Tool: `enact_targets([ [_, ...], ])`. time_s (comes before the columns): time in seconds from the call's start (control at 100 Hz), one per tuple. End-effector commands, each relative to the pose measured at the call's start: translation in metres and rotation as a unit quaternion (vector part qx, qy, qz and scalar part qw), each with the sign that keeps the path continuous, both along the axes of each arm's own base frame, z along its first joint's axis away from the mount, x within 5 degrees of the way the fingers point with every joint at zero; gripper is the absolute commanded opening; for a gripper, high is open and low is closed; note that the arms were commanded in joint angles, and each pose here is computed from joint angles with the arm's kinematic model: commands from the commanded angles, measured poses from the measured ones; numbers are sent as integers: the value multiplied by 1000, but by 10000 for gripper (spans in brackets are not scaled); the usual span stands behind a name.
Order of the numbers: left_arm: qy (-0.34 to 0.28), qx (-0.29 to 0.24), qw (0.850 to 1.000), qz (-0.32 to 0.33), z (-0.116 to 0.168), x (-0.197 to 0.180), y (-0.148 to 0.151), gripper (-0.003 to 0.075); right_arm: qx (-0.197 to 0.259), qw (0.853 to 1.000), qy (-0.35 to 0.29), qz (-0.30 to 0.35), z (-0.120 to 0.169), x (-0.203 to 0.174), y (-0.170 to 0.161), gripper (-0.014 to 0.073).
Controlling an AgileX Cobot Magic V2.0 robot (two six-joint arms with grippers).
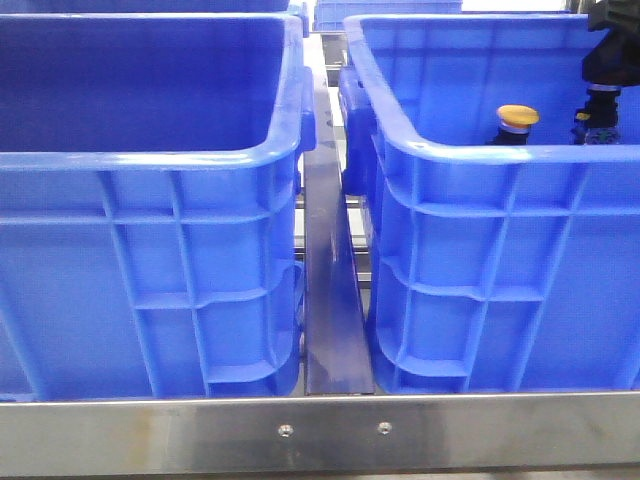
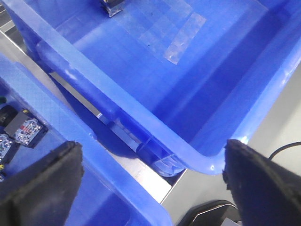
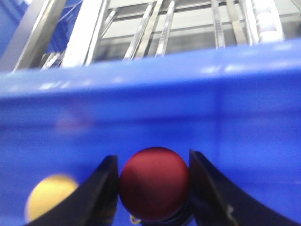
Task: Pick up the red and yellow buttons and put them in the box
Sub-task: 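Lower the red button into the bin beside the yellow one, open right gripper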
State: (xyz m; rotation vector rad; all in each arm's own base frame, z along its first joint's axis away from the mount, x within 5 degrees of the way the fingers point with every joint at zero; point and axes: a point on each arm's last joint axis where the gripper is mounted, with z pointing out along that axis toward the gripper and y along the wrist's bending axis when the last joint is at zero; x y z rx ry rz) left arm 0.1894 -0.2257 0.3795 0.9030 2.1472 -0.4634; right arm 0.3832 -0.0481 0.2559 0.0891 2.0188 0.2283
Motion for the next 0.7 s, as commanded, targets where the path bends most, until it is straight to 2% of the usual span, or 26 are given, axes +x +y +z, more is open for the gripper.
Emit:
enact_targets([
  [0.0,-37,-54,998,-5,23,-6,2,573,2,999,-40,-3,24,3,-2,136],
  [0.25,-37,-54,998,-5,24,-6,2,564,-1,1000,-6,-18,0,11,-7,136],
  [0.47,-37,-54,998,-5,24,-6,2,564,0,1000,-2,-19,-4,12,-8,160],
  [0.54,-37,-54,998,-5,24,-6,2,565,1,1000,-2,-17,-4,12,-7,246],
  [0.69,-37,-54,998,-5,24,-6,2,564,1,1000,-2,-17,-4,12,-7,536],
])
